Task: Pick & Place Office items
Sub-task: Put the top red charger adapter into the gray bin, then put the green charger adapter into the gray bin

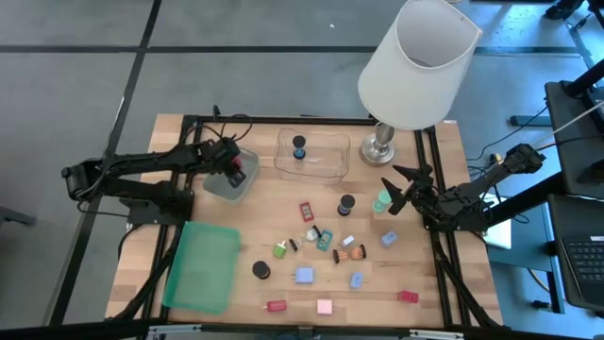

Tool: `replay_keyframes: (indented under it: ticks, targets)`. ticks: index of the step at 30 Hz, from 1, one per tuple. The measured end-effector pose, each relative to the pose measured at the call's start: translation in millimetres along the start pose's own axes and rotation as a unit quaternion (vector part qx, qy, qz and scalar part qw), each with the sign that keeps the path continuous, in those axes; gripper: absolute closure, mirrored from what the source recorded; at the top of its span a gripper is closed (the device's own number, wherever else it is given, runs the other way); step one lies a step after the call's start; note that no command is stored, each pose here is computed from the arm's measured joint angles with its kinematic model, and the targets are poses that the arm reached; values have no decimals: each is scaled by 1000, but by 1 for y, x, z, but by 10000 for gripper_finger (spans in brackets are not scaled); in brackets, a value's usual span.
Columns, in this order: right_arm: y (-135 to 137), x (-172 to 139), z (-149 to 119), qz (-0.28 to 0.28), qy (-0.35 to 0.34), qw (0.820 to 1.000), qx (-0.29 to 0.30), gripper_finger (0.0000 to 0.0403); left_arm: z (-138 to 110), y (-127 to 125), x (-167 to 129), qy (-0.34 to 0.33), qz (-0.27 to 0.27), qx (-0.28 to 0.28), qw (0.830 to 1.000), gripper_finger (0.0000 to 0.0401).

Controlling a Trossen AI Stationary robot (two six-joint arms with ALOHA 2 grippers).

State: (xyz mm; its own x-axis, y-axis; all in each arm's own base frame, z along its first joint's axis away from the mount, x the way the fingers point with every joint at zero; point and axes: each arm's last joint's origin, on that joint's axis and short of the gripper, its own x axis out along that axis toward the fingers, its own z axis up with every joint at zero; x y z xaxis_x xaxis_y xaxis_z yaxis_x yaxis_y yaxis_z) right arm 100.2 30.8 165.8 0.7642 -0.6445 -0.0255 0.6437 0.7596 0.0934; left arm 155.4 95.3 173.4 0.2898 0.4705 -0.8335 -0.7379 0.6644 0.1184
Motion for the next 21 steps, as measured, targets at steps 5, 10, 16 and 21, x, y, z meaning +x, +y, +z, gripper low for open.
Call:
replay_keyframes:
  ticks: [5,10,16,21]
  targets:
    - [0,0,0,0,0,1000,0,114,10,0,-6,-18,-1,-5,1000,251]
    - [0,0,0,0,0,1000,0,114,33,-1,-23,-45,-6,11,999,251]
    - [0,0,0,0,0,1000,0,114,55,-3,-45,-59,-62,-18,996,251]
    - [0,0,0,0,0,1000,0,114,65,-19,-57,-74,-207,-19,975,258]
